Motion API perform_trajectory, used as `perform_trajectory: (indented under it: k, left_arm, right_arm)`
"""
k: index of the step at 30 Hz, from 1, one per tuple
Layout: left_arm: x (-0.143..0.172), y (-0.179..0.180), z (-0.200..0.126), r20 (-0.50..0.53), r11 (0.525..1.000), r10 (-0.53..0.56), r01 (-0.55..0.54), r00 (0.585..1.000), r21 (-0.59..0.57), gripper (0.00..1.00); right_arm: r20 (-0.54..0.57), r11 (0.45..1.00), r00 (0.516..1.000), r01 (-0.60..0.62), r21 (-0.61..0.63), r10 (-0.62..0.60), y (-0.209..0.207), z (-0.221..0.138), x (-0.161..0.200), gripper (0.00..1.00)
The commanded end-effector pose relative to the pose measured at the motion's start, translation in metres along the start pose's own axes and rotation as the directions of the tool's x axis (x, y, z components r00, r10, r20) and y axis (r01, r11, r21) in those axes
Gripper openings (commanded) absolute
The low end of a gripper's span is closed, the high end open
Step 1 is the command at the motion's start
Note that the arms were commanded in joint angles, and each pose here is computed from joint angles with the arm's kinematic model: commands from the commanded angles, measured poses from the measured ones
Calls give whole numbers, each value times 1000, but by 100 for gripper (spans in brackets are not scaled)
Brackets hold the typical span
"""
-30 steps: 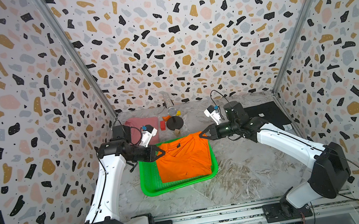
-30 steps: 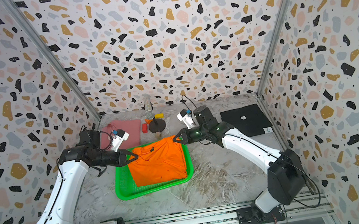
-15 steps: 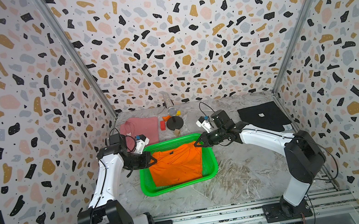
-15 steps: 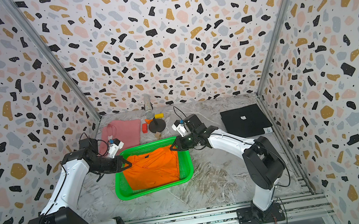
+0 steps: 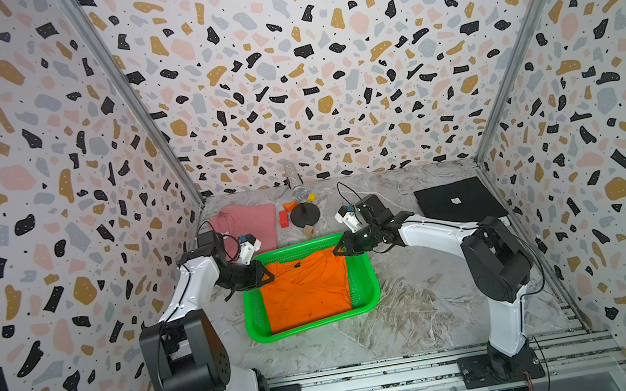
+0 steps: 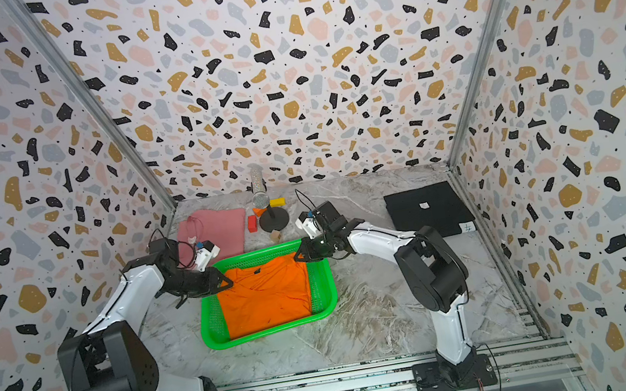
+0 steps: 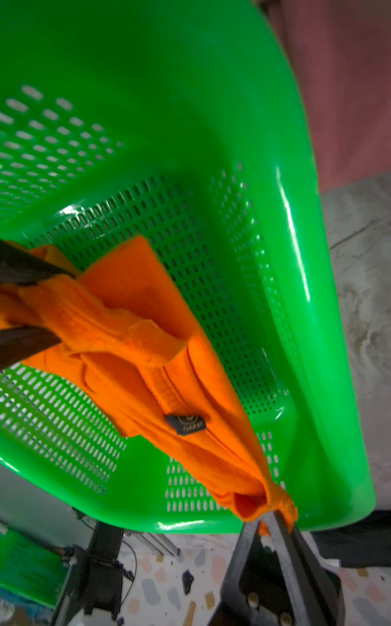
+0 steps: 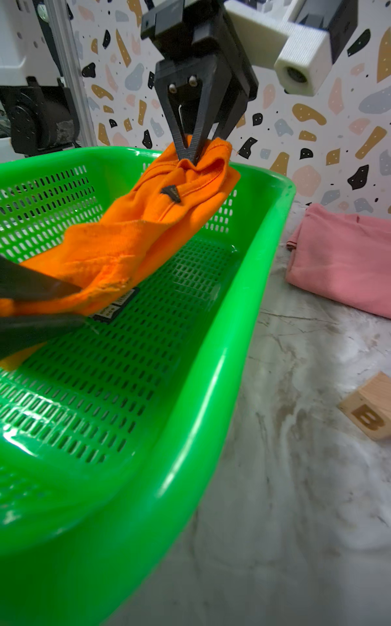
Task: Put the folded t-shirts into the basket
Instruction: Place the T-shirt in the bin, then move the bin to the center of the board.
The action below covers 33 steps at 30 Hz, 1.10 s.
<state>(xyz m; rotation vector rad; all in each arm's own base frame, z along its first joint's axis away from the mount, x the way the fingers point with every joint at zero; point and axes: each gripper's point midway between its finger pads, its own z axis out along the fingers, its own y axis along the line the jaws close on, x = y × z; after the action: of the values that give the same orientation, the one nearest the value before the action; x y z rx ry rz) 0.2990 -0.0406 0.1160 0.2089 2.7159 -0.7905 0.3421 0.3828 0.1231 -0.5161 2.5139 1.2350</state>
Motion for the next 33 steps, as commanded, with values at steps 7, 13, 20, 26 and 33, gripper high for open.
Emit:
perform_trajectory:
  k: [7,13,20,26,33]
  left_arm:
    - [-19,6,-10,54,997,59,-56,997,-44,83]
    - [-27,4,-36,88,976,174,-159,981,-149,84]
    - [-26,26,-46,41,933,222,-200,974,-298,87]
    - [-44,43,-61,122,908,149,-87,981,-411,100]
    - [-65,64,-90,204,829,114,20,972,-559,100]
  right_arm:
    - [168,986,980,80,147,-105,5,-31,-47,47]
    - [176,940,966,128,316,-191,5,-80,-41,54]
    - [51,828,991,77,555,-127,-26,-116,6,54]
    - [-90,779,994,100,619,-56,-39,-94,48,55]
    - [-211,787,976,96,610,44,-49,-73,76,45]
